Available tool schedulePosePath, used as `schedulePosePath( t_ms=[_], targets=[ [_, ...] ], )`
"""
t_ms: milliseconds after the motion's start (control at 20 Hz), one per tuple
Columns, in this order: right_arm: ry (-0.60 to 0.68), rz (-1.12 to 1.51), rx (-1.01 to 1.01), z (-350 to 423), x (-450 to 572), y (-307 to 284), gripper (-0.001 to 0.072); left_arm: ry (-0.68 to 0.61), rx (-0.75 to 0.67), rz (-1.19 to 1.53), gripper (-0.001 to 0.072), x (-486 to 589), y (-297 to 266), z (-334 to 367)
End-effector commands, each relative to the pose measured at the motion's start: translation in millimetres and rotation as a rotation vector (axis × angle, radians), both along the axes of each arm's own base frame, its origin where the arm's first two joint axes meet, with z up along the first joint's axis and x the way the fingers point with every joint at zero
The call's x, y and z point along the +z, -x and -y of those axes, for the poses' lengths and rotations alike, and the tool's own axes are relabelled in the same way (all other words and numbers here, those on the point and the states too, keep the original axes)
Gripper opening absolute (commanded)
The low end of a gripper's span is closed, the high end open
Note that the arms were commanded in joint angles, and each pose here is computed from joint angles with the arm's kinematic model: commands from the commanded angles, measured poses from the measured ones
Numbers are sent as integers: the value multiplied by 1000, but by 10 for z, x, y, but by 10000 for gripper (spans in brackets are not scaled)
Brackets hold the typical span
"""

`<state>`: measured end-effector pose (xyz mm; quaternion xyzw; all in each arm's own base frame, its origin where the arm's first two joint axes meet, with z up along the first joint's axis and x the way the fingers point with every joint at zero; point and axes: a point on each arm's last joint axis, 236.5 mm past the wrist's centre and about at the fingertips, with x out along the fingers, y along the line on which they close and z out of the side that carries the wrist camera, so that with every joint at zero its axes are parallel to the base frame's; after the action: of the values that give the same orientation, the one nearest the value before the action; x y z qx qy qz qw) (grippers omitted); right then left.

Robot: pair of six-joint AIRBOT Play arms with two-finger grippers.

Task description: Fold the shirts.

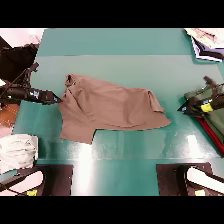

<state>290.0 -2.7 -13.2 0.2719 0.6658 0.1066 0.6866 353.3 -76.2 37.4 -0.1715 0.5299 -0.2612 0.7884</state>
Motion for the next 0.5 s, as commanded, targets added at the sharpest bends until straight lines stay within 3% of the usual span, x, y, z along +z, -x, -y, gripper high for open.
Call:
schedulePosePath(
  t_ms=[0,450],
  targets=[
    [-40,-82,55,-109,-408,103,437,11,13,-21,26,117,90,25],
    [-30,-108,146,-333,-735,108,426,24,33,-48,27,118,109,36]
  ],
)
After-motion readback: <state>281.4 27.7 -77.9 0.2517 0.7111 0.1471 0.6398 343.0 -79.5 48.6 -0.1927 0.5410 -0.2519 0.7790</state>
